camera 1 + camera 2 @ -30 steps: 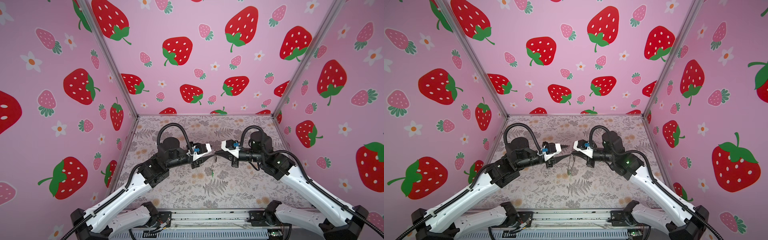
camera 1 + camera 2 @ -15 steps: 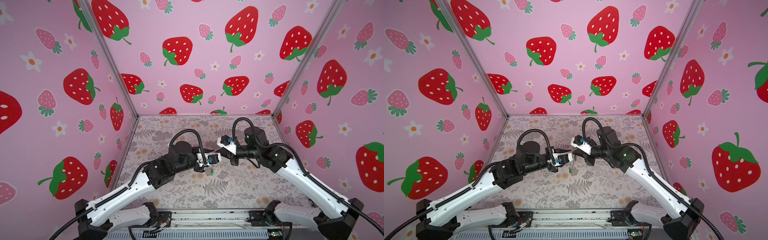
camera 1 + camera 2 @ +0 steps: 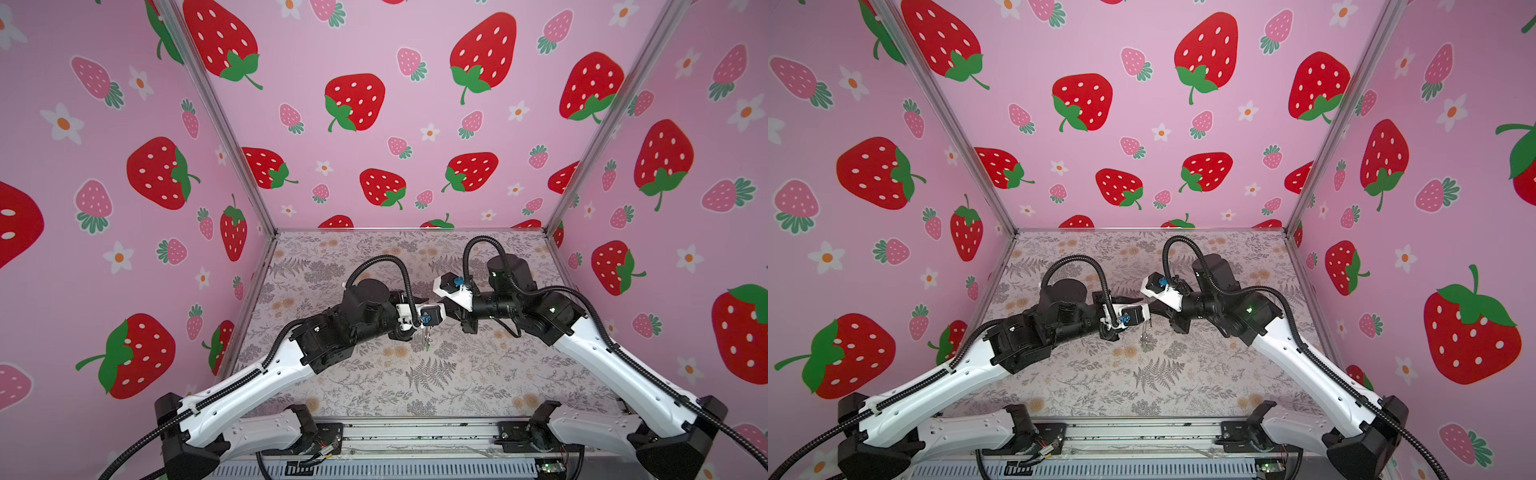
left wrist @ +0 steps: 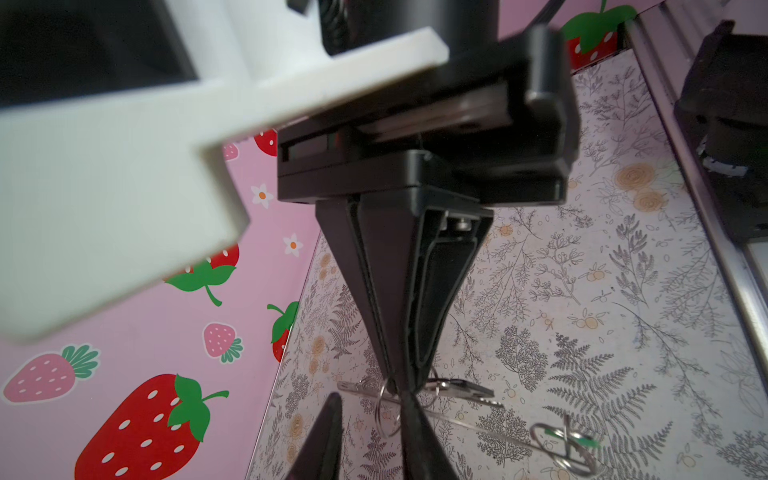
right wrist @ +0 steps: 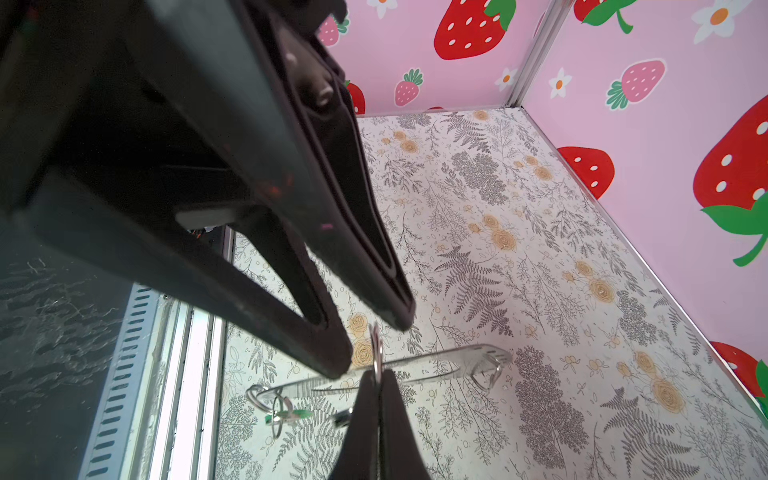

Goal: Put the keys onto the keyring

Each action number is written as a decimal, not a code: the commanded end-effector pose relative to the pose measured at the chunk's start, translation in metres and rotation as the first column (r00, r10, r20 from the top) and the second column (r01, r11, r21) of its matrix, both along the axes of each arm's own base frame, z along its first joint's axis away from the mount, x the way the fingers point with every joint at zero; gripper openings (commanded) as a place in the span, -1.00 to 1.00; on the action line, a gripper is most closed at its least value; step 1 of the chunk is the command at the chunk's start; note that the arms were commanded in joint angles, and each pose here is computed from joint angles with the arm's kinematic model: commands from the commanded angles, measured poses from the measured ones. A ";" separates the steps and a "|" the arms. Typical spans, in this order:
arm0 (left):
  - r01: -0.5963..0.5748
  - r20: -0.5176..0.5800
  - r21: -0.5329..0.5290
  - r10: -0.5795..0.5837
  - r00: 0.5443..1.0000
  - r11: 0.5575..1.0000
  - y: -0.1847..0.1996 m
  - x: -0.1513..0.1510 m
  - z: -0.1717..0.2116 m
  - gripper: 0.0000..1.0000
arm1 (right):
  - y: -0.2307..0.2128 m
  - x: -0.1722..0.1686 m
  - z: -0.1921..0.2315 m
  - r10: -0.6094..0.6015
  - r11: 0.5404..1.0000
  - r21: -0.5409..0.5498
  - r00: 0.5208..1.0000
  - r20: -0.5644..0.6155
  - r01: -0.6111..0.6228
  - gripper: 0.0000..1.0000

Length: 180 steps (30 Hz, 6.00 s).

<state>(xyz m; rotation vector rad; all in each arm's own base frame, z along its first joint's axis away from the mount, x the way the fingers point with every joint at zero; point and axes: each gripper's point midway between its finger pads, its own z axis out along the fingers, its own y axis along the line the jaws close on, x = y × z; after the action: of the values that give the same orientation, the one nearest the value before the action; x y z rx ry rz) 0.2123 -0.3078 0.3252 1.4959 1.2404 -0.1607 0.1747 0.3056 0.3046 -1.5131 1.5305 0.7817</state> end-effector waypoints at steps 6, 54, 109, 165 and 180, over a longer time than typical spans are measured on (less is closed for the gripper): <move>0.019 0.014 -0.026 -0.019 1.000 0.999 -0.005 -0.002 0.014 -0.55 | 0.003 -0.009 0.019 0.052 0.998 0.044 0.997 0.052 -0.055 -1.00; 0.010 -0.147 -0.445 -0.084 0.986 0.895 0.007 0.002 0.066 -1.00 | 0.000 0.000 0.042 -0.104 0.964 0.261 0.964 0.244 0.038 -0.19; 0.121 -0.205 -0.566 -0.281 0.937 0.816 0.010 -0.008 0.065 -1.00 | -0.016 -0.024 0.074 -0.040 0.953 0.296 0.937 0.348 -0.069 -0.63; 0.084 -0.127 -0.327 -0.132 0.983 0.941 0.030 -0.005 0.060 -0.34 | -0.002 -0.009 0.019 0.013 0.997 0.071 0.991 0.132 -0.023 -0.98; 0.084 -0.018 -0.033 -0.084 0.996 0.996 0.016 -0.008 0.040 -0.35 | 0.005 -0.002 0.014 0.008 0.999 -0.048 1.000 0.003 -0.008 -1.00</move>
<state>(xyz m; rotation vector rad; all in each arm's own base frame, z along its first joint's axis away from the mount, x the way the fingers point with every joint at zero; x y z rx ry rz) 0.2011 -0.2950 0.3645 1.4752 1.1992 -0.3535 0.1791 0.3125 0.3113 -1.5401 1.5491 0.7319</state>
